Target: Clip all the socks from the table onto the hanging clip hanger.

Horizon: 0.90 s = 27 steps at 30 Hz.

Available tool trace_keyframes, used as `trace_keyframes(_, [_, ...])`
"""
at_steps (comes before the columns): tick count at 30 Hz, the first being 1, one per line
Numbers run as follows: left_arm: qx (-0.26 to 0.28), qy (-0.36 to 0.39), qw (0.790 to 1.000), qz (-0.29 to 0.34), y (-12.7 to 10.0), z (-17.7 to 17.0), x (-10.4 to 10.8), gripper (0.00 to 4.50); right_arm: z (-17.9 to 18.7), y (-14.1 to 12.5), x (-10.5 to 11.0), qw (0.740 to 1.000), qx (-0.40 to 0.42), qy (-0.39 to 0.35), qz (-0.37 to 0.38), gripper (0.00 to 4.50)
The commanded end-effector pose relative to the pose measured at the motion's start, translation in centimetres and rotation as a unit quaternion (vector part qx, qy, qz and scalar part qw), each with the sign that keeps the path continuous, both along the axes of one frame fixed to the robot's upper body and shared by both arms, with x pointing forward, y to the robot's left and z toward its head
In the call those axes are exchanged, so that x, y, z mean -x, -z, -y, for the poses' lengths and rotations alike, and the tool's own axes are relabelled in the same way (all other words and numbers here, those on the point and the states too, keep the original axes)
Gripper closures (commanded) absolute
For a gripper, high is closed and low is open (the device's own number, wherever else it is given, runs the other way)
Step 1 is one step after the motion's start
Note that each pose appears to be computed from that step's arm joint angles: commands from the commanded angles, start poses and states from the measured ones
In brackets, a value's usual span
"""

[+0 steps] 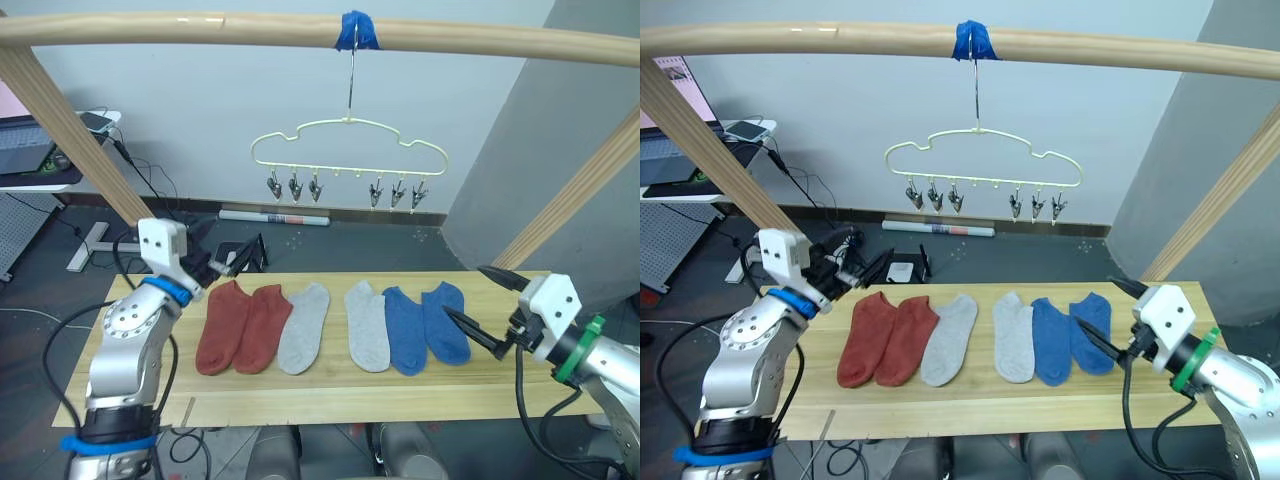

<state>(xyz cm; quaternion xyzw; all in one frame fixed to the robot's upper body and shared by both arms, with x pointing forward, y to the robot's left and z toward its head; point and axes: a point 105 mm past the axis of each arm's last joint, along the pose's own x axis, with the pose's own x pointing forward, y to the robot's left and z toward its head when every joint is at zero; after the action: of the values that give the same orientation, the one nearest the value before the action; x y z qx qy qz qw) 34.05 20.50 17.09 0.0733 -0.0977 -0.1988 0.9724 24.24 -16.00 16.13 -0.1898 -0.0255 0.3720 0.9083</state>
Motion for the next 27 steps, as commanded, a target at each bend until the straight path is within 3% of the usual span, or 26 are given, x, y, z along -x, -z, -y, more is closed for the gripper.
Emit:
trace_keyframes(1, [0.003, 0.003, 0.999, 0.046, -1.7, 0.8, 0.0, 0.00, -1.4, -1.7, 0.0, 0.999, -0.022, -0.018, 0.020, 0.03])
trace_keyframes(2, [0.010, 0.009, 0.999, 0.050, -1.8, 1.2, -0.1, 0.00, -1.6, -1.9, -0.2, 0.999, -0.026, -0.021, 0.022, 0.03])
trace_keyframes(5, [0.029, 0.014, 0.998, 0.053, -1.9, 1.8, -0.6, 0.57, -2.2, -2.3, -0.4, 0.999, -0.032, -0.029, 0.025, 0.00])
trace_keyframes(12, [0.051, 0.009, 0.997, 0.061, -2.3, 2.6, -1.9, 2.70, -3.5, -3.4, -0.4, 0.997, -0.042, -0.047, 0.039, 0.00])
trace_keyframes(27, [0.068, -0.001, 0.994, 0.081, -3.1, 3.3, -3.8, 2.70, -5.5, -5.4, -0.3, 0.994, -0.063, -0.073, 0.049, 0.00])
